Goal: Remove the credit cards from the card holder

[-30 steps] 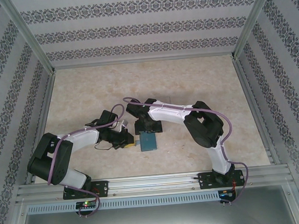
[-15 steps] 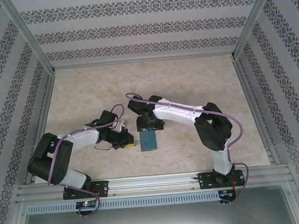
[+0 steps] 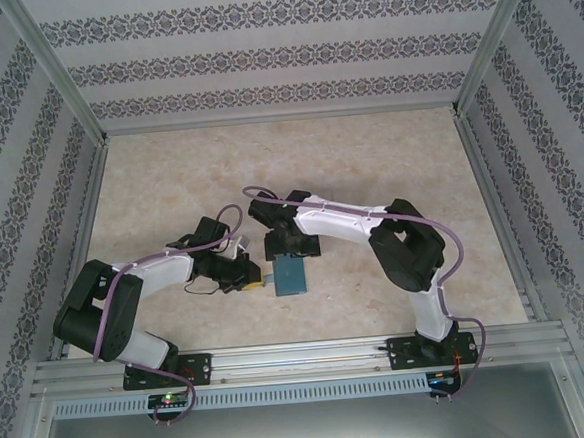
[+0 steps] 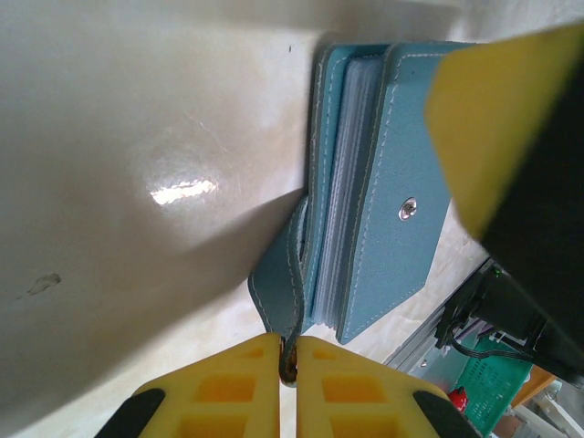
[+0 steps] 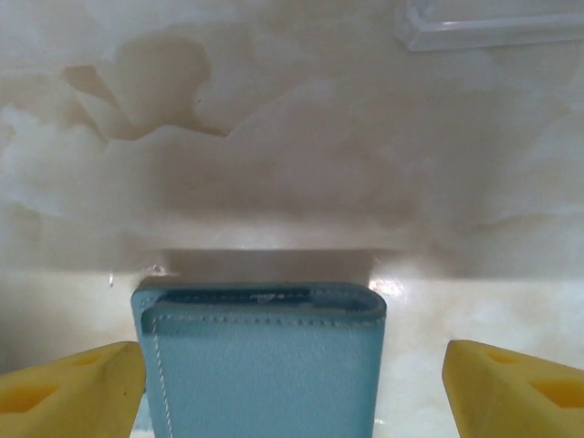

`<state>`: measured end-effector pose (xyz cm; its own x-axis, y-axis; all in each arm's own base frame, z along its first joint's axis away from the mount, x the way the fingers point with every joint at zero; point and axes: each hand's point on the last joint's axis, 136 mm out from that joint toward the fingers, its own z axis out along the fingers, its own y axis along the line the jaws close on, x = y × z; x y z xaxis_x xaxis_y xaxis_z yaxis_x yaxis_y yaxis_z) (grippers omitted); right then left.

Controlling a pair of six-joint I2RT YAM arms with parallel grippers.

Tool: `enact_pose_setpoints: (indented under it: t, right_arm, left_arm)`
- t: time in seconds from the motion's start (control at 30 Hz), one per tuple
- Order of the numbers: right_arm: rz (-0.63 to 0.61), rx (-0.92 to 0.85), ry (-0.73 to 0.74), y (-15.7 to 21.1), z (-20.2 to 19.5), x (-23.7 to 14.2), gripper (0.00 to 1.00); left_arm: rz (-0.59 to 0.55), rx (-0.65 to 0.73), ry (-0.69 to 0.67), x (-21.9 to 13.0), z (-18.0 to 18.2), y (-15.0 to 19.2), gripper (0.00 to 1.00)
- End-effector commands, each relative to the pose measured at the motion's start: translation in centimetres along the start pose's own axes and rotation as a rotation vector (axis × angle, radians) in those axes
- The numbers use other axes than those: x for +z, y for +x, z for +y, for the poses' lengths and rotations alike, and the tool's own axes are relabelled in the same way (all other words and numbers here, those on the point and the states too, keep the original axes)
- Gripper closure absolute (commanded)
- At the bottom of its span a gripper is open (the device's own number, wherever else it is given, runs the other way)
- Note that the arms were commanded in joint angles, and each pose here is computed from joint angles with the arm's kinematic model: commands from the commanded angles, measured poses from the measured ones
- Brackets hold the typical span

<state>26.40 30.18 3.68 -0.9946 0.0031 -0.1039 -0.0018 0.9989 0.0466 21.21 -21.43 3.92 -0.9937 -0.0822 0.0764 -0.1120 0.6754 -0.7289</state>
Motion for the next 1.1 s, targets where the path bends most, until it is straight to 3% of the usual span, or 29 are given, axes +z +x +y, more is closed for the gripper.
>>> enact_pose_setpoints:
  t: [0.0, 1.07]
  right_arm:
    - [-0.005, 0.016, -0.010, -0.2, 0.9, 0.2, 0.14]
    - [0.009, 0.006, 0.025, -0.1, 0.4, 1.7, 0.16]
  left_arm:
    - [-0.018, 0.000, -0.001, -0.1, 0.3, -0.3, 0.90]
    - [-0.022, -0.007, -0.008, -0.1, 0.7, -0.1, 0.90]
